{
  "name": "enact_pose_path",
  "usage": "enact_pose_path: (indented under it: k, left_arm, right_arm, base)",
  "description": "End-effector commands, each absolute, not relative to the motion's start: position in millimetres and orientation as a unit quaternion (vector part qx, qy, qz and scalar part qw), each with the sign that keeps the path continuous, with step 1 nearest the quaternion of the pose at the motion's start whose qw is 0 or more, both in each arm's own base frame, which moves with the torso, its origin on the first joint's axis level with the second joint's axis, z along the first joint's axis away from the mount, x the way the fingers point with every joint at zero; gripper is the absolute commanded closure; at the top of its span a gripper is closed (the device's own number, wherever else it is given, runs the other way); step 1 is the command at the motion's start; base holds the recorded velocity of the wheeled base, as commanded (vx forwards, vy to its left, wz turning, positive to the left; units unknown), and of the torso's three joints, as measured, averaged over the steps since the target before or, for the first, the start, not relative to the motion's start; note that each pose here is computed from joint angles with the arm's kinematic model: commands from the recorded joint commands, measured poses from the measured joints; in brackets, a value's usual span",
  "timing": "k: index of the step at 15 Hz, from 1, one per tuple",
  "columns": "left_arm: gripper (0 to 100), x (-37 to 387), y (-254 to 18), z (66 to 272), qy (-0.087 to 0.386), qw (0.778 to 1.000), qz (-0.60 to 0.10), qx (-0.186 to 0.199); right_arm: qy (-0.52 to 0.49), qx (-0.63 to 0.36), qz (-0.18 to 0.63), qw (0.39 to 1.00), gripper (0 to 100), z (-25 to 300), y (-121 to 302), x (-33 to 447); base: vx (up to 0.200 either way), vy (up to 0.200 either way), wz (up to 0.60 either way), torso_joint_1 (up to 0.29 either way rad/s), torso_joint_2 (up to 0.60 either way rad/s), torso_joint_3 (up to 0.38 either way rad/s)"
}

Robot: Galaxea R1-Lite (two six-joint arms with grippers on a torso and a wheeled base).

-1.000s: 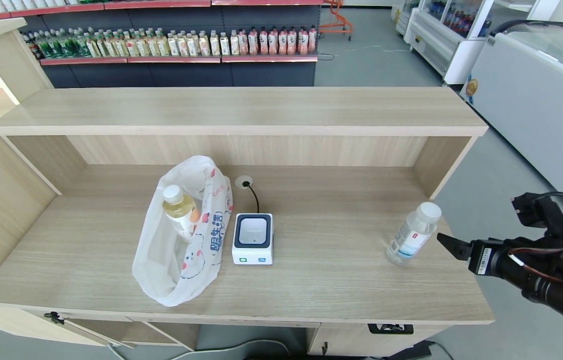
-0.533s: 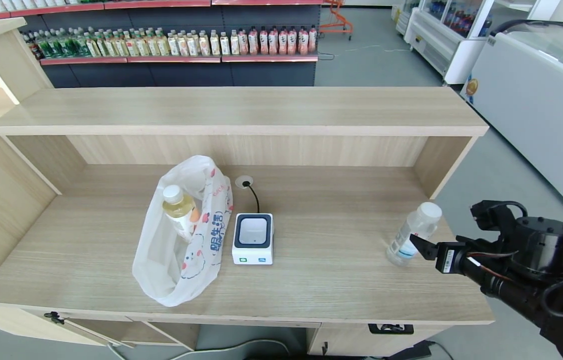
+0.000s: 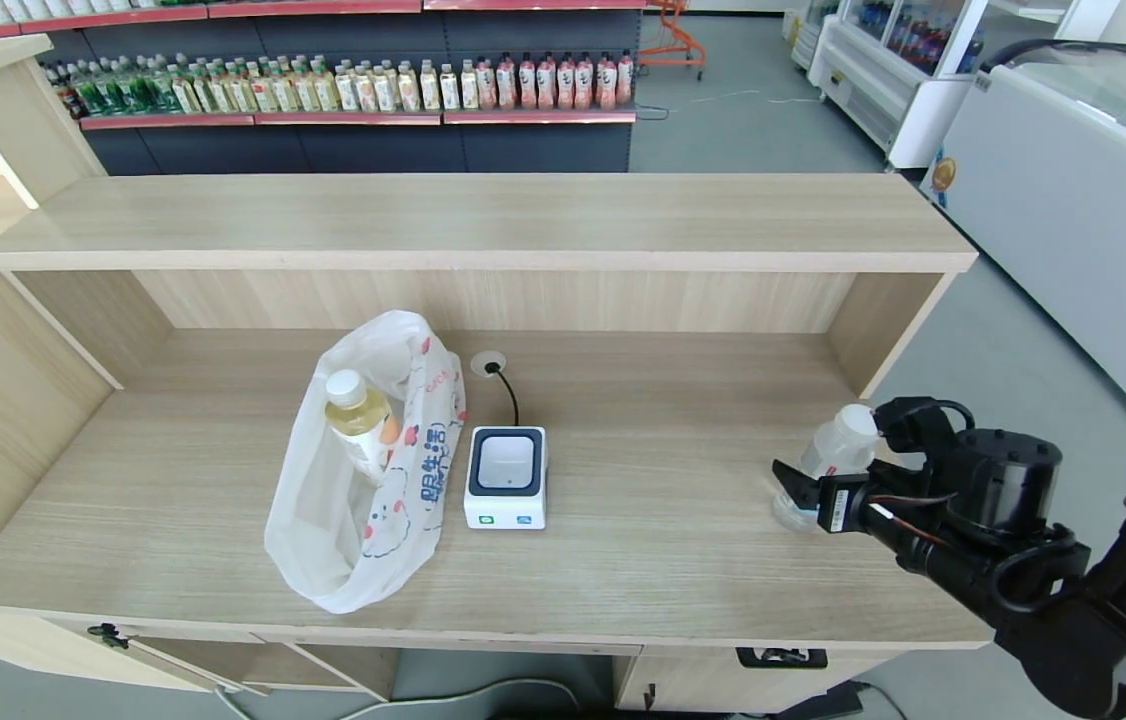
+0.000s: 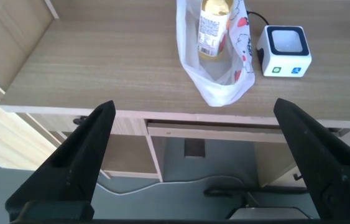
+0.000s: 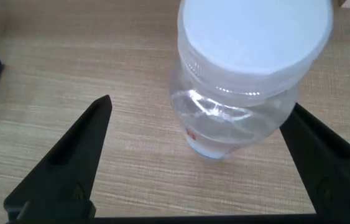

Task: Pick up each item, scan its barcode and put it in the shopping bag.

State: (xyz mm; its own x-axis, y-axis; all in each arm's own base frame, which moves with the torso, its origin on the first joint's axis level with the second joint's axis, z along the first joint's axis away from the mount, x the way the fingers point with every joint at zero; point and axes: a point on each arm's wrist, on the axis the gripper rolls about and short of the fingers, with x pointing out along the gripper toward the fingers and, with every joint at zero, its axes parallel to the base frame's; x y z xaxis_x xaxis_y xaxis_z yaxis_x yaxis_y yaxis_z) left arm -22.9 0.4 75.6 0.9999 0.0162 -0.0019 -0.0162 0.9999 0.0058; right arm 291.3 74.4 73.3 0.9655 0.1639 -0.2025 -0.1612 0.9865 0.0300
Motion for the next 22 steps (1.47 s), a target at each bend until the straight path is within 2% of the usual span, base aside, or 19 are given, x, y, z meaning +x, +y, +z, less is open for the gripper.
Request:
enact_pose_path:
  k: [1, 10, 11, 22]
  left_arm:
    - [0, -23, 0, 75, 0.002, 1.000, 0.008, 0.003]
    - [0, -23, 0, 76, 0.001, 1.000, 0.009, 0.003]
    - [0, -23, 0, 76, 0.001, 1.000, 0.008, 0.003]
    - [0, -23, 0, 75, 0.002, 1.000, 0.008, 0.003]
  right_arm:
    - [0.106, 0.005, 0.084, 0.991, 0, 65, 79, 302]
    - [0.090, -0.032, 0.096, 0.991, 0, 52, 88, 333]
    - [0.088, -0.030, 0.098, 0.991, 100, 52, 89, 334]
    - [0.068, -0.028, 0.124, 0.990, 100, 59, 90, 332]
  base:
    - [0.000, 0.000, 0.00, 0.000, 0.00, 0.000]
    - [0.000, 0.000, 0.00, 0.000, 0.00, 0.000]
    - [0.000, 0.000, 0.00, 0.000, 0.00, 0.000]
    - [0.000, 0.000, 0.00, 0.000, 0.00, 0.000]
